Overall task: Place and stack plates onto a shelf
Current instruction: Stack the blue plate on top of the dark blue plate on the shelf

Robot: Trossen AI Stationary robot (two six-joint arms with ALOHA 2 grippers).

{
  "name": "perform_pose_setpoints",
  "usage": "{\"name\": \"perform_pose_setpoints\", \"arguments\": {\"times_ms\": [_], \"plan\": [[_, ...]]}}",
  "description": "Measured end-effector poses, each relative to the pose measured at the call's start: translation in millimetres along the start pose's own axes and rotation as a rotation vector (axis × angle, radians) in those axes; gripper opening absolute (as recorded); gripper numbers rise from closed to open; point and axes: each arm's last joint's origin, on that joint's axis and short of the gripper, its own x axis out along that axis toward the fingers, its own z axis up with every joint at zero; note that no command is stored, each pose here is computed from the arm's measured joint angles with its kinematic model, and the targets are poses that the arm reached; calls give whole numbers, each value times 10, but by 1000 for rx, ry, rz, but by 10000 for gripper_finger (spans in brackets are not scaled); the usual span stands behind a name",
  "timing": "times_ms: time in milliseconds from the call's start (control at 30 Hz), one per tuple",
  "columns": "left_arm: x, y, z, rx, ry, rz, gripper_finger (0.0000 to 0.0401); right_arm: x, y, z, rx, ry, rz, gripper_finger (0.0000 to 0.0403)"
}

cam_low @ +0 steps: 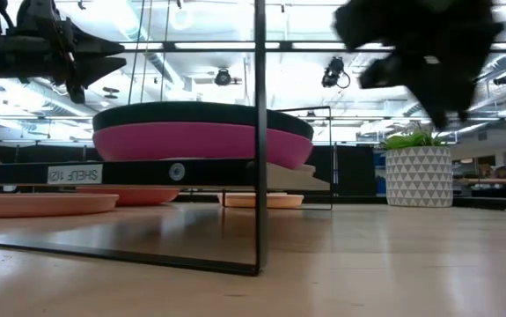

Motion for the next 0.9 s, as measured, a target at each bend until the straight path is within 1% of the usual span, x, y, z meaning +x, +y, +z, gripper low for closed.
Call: {"name": "perform_pose_setpoints", "arguments": {"times_ms": [133, 267, 400, 533, 733, 833, 900], "plan": [[0, -2, 10, 21, -10, -2, 142, 161, 182, -150, 81, 92, -16, 117], [0, -5, 17, 35, -17, -4, 142, 331, 256, -279, 122, 182, 1, 136], [0, -1, 22, 36, -25, 11, 142, 513, 308, -429, 130, 313, 103, 144], [0, 2, 25, 35, -29, 20, 142, 660, 354, -581, 135, 423, 155, 138], [-1, -3, 40, 77, -45, 17, 142, 781, 483, -716, 83, 455, 128, 115], [-1, -5, 50, 79, -54, 15, 142, 816, 554, -736, 49, 433, 125, 106], [-2, -6, 53, 79, -57, 15, 142, 833, 581, -748, 25, 411, 85, 104]]}}
